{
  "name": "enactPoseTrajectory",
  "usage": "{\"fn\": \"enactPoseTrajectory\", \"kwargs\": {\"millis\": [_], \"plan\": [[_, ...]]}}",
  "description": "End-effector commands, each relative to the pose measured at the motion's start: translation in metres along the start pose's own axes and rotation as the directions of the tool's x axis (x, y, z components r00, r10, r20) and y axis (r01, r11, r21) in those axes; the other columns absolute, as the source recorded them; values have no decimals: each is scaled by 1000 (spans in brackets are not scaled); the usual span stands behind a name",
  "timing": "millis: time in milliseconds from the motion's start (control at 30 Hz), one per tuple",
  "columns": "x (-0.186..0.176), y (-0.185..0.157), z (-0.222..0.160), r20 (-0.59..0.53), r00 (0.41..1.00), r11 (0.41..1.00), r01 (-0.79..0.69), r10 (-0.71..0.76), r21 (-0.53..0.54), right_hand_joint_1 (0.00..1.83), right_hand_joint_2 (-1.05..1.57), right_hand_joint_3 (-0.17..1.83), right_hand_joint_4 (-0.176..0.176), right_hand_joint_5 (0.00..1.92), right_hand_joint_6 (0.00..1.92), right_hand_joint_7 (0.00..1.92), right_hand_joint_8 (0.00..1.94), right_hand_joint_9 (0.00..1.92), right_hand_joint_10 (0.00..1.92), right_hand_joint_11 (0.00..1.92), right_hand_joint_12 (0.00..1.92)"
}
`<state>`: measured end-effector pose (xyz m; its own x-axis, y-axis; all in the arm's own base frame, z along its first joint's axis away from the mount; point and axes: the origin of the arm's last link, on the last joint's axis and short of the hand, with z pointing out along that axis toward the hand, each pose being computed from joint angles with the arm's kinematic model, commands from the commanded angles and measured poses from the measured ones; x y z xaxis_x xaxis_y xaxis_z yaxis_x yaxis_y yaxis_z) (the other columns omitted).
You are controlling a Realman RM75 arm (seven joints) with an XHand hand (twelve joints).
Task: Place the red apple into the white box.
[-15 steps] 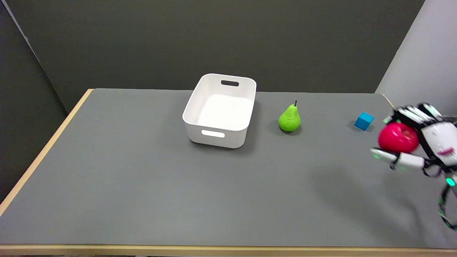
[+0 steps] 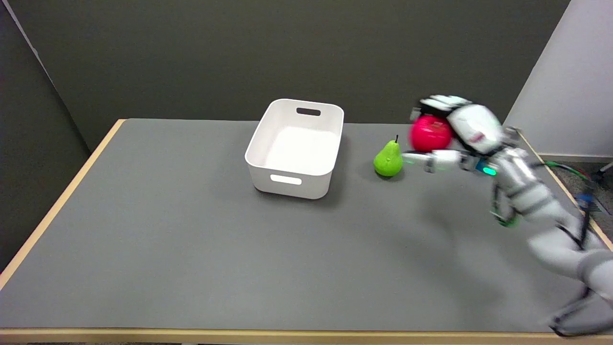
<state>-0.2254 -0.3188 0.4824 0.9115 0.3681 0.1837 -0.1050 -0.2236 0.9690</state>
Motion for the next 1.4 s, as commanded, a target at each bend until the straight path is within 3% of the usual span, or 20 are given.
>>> {"fn": "enactPoseTrajectory", "kwargs": {"millis": [33,233,500,733,900,1233,1300,1367,1400], "plan": [[-19,-189,201,57,991,936,94,-121,340,954,765,963,176,833,1566,464,1941,845,1921,615,1921],[-27,-219,225,77,987,920,102,-142,379,955,762,968,176,835,1566,500,1941,870,1921,627,1921],[-41,-229,254,127,983,932,77,-129,356,954,763,966,176,834,1566,497,1941,861,1921,612,1921],[-83,-202,266,304,943,974,70,-135,215,949,771,963,176,826,1577,412,1941,833,1921,484,1921],[-99,-168,266,427,888,985,151,-174,87,939,791,938,176,811,1586,280,1941,650,1921,350,1921],[-118,-123,235,528,840,982,180,-126,-52,934,805,920,174,800,1592,200,1941,620,1921,267,1921],[-115,-129,237,509,852,986,162,-118,-42,933,805,923,175,799,1595,207,1941,621,1921,265,1921],[-112,-130,235,493,863,989,145,-107,-41,935,810,914,167,798,1593,212,1941,613,1921,241,1921],[-110,-131,236,489,868,990,132,-92,-48,927,924,728,113,739,1590,213,1941,564,1921,130,1921]]}}
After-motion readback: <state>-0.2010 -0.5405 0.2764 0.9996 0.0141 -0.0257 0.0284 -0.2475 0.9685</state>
